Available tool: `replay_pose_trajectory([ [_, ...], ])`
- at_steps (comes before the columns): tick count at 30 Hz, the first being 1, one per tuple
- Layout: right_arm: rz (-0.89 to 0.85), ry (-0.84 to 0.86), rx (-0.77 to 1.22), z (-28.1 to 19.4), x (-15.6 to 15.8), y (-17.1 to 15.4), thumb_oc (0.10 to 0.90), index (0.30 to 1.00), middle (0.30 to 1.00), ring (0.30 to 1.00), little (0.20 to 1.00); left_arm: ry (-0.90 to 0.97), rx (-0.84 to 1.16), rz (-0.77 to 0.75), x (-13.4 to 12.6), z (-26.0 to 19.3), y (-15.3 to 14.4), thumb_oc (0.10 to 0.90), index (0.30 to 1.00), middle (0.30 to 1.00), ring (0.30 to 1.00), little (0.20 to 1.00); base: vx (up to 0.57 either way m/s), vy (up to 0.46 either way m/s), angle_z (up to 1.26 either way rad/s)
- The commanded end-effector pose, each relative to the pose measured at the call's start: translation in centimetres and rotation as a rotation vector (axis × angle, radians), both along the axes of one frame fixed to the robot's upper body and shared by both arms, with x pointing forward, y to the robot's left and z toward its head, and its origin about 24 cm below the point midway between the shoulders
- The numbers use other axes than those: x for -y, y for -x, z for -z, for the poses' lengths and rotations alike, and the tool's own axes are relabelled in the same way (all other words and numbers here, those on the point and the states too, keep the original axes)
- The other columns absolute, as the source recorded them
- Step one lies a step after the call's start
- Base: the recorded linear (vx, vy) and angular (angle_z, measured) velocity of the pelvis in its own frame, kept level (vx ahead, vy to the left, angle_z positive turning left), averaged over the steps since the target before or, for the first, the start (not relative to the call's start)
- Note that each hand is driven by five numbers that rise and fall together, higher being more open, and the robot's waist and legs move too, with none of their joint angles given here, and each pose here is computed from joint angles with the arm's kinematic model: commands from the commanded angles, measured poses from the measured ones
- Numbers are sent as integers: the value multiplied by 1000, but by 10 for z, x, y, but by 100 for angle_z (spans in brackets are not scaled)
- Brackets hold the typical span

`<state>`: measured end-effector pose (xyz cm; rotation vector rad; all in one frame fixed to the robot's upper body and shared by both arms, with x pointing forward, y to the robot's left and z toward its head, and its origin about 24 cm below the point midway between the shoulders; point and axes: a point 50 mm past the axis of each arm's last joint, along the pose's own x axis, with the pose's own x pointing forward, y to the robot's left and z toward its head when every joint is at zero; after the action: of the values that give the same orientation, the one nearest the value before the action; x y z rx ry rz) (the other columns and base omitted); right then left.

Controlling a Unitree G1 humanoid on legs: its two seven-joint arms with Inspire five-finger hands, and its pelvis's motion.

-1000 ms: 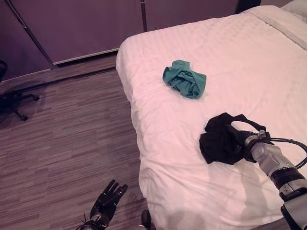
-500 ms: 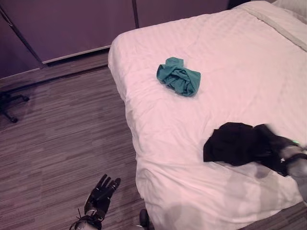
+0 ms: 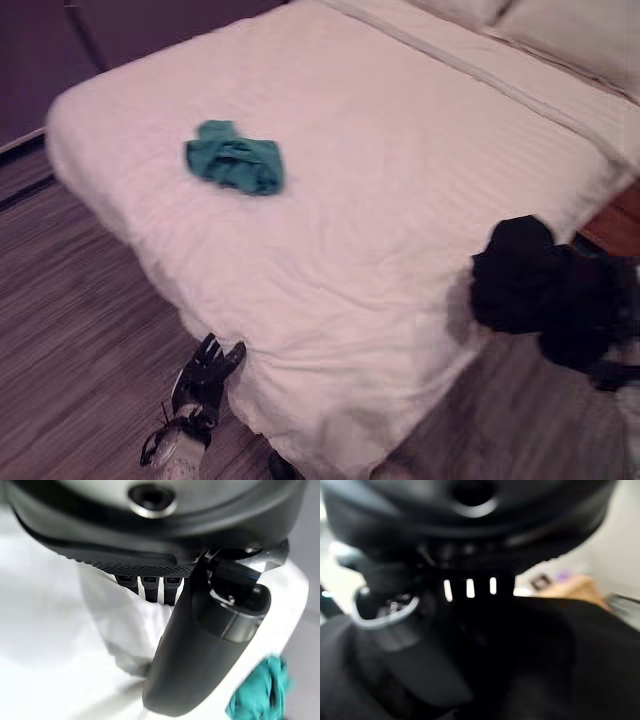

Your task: Pick up bed clothes into laundry basket.

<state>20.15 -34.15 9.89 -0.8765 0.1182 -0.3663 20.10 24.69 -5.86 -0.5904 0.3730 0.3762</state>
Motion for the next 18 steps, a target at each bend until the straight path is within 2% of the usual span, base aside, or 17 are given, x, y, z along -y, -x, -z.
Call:
replay_pose_trajectory([
  [1,-35,147,274,-67,-2,-21,400,300,300,300,300,-124,295,6,-22,-60,-27,800,900,900,900,900,-239,53,-22],
  [5,-51,119,284,-66,-6,-31,400,300,300,300,300,-118,302,-121,-41,-62,-12,800,900,900,900,900,-219,-51,-26],
  [9,-82,91,278,-64,-9,-36,400,300,300,300,300,-82,277,-179,-43,-53,-1,800,900,900,900,900,-221,-211,-49],
  [14,-120,101,299,-71,-15,-44,400,300,300,300,300,-67,292,-164,-37,-55,-8,800,900,900,900,900,-389,-163,-9],
  [18,-148,4,291,-59,-20,-43,400,300,300,300,300,-80,311,-138,-35,-59,-11,800,900,900,900,900,-305,15,-4],
])
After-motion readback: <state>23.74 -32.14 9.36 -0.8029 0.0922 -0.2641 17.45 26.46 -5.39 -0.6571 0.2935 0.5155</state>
